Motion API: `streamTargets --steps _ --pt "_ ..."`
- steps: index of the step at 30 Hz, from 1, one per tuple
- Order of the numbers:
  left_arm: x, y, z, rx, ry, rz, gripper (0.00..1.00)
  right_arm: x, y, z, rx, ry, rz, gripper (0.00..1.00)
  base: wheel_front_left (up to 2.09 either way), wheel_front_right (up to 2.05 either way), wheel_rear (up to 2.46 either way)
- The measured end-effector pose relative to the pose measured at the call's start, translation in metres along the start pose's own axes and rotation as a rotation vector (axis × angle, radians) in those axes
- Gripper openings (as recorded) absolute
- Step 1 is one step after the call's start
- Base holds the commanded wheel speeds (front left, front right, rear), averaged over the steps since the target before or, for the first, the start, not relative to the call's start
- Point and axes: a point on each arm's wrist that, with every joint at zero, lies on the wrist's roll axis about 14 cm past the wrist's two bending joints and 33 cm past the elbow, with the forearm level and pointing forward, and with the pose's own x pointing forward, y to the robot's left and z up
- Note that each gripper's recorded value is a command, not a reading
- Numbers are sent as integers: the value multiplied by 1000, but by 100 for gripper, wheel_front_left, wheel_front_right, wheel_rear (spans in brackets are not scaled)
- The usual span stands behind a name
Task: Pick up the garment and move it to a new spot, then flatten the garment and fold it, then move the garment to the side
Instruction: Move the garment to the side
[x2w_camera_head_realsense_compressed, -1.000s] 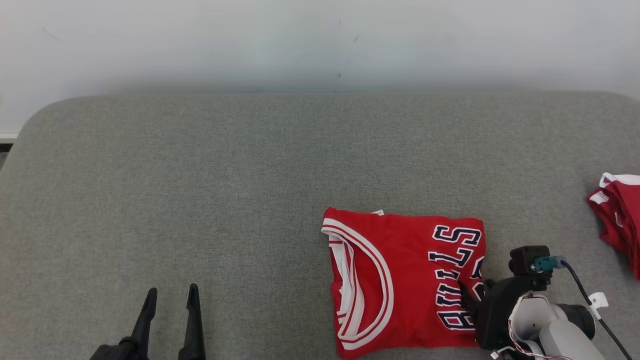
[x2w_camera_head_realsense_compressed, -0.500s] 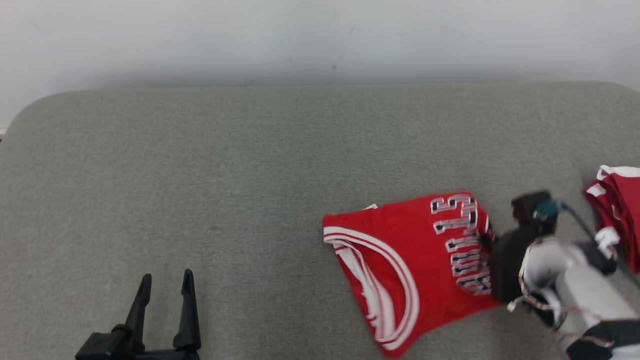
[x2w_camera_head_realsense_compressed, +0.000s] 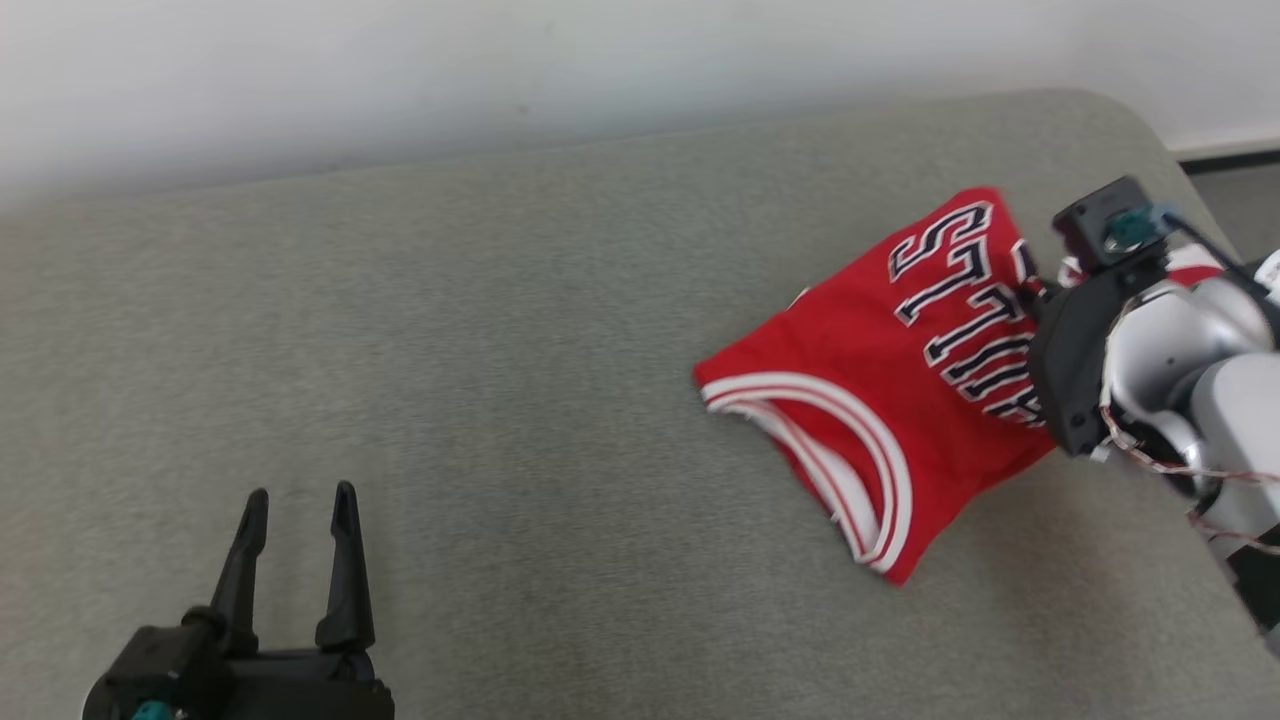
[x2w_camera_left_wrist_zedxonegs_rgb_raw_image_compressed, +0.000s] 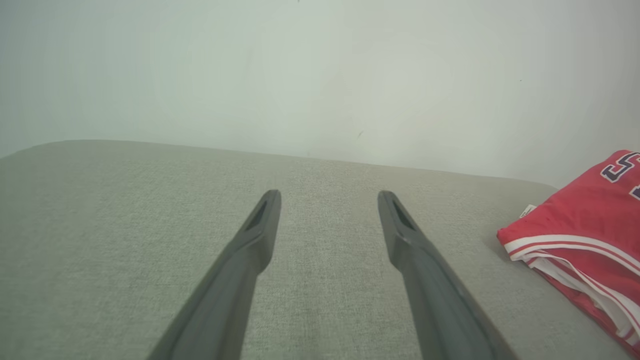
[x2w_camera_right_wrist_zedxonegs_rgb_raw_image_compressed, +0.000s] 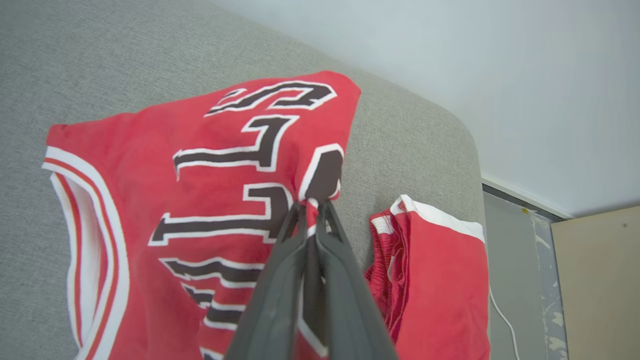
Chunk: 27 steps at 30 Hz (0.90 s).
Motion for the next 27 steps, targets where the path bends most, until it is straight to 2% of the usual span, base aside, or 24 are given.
streamTargets --steps 8,18,27 --pt "28 -35 -17 -4 21 -116 100 -21 -68 -4 2 -8 -159 0 0 0 0" --pt "54 -61 -52 2 78 -218 100 -20 -140 -47 112 61 -339 0 0 0 0" --pt "66 -66 -77 18 116 -268 100 -22 -189 -95 233 121 -499 0 0 0 0"
